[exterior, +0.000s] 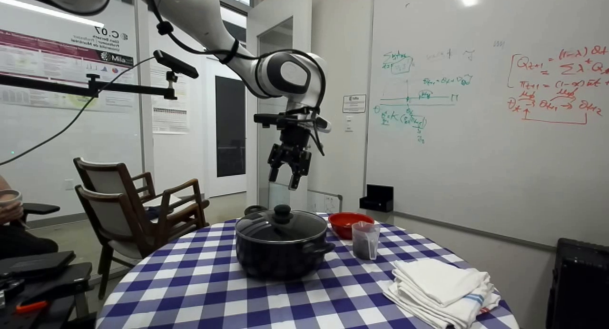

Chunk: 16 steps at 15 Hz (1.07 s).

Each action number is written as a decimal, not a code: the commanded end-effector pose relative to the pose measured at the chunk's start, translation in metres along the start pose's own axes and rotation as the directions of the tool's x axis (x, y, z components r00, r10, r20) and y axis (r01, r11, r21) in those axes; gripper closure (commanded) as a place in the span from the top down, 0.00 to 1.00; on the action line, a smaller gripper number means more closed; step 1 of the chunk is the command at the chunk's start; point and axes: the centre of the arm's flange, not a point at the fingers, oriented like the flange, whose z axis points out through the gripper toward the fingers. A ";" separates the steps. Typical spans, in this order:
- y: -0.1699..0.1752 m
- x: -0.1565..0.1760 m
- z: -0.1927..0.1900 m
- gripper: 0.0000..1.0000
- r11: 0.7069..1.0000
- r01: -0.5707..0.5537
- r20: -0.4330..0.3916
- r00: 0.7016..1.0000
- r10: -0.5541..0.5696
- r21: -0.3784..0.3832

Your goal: Remove the glass lid from the black pot

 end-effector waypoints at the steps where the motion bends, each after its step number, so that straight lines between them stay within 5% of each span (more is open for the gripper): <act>1: -0.011 0.009 0.007 1.00 0.999 0.039 0.050 0.998 -0.039 0.000; 16: -0.020 0.003 0.026 1.00 0.998 0.061 0.081 0.995 -0.061 0.009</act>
